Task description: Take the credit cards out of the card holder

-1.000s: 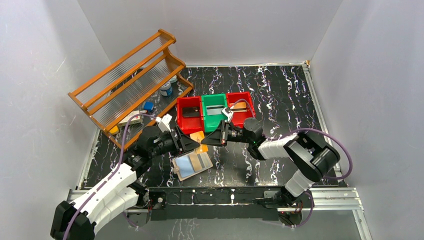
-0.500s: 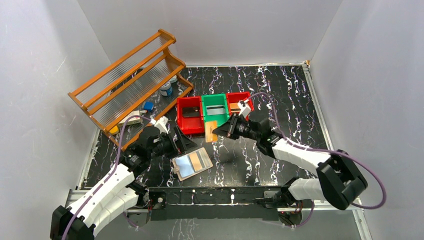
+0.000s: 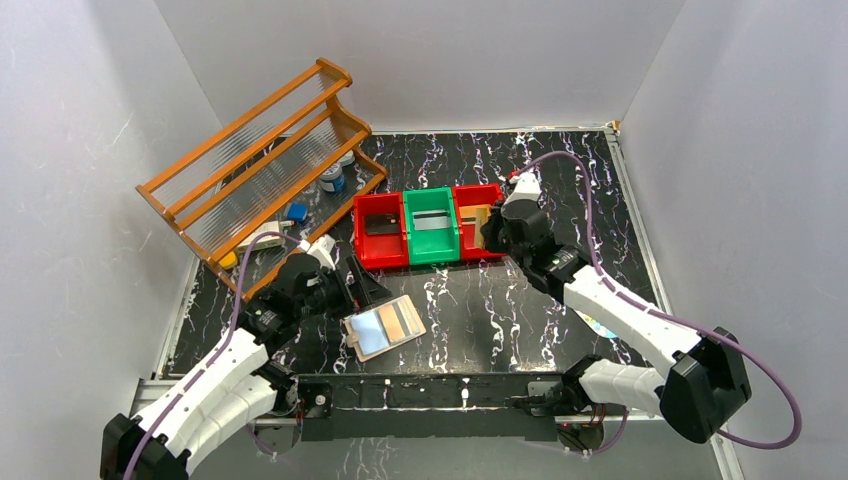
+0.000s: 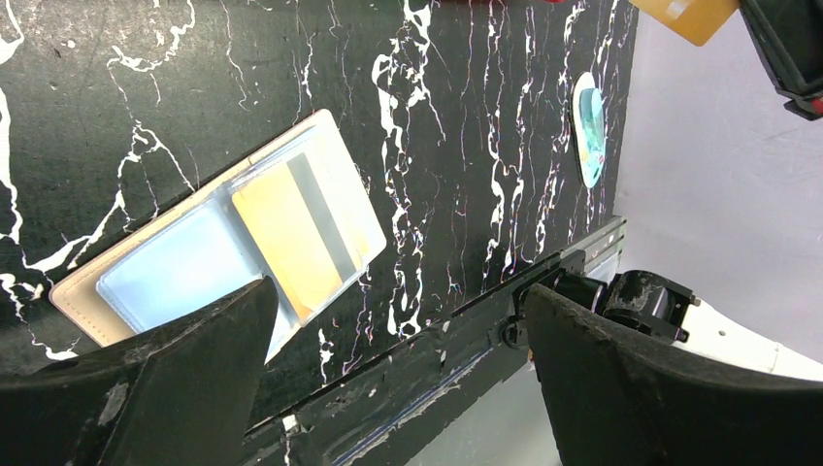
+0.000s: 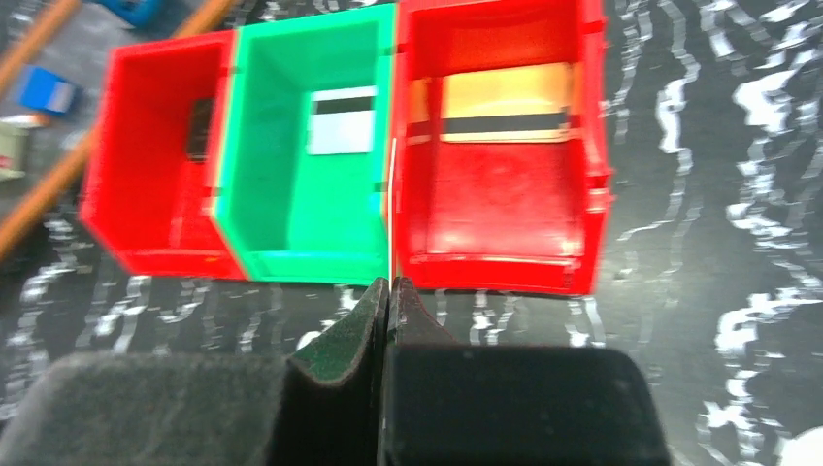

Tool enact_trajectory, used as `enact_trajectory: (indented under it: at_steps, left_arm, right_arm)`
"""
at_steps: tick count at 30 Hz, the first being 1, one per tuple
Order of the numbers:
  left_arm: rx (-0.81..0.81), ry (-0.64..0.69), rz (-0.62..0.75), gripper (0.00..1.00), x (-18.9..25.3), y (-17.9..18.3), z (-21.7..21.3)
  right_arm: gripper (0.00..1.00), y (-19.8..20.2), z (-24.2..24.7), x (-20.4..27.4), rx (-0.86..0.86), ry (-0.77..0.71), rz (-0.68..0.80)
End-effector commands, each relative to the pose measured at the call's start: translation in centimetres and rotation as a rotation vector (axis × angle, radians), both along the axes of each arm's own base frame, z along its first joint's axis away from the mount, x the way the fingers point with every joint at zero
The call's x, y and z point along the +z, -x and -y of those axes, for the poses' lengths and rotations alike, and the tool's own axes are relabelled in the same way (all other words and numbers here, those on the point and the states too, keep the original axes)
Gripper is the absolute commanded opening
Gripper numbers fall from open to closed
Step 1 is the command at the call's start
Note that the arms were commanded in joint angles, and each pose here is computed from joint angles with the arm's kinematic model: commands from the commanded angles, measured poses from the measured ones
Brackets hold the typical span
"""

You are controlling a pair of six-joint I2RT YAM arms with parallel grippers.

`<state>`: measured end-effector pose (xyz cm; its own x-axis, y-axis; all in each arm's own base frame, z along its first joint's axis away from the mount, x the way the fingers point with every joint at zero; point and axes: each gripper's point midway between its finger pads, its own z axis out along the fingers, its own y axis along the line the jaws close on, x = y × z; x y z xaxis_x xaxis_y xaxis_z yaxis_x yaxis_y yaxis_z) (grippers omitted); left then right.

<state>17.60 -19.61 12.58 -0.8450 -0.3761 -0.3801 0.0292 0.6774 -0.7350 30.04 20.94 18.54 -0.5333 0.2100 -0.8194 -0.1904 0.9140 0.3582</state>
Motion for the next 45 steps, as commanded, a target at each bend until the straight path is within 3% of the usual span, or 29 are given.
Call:
enact_trajectory:
  at_steps: [1, 16, 33, 45]
  left_arm:
    - [-0.001, 0.002, 0.037, 0.98, 1.4, -0.1, -0.2]
    - [0.01, -0.014, 0.039, 0.98, 1.6, 0.2, -0.7]
    - [0.026, -0.016, 0.058, 0.98, 2.3, 0.4, -1.1]
    - [0.04, -0.024, 0.065, 0.98, 2.7, 0.4, -1.5]
  right_arm:
    - [0.0, -2.3, 3.0, 1.8, -0.022, 0.265, 0.135]
    - [0.0, -6.3, 1.1, -0.7, 0.569, 0.923, 0.317]
    - [0.0, -9.2, 0.6, -2.9, 0.914, 1.039, 0.454]
    - [0.0, -11.7, -0.7, -3.5, 0.968, 1.061, 0.52]
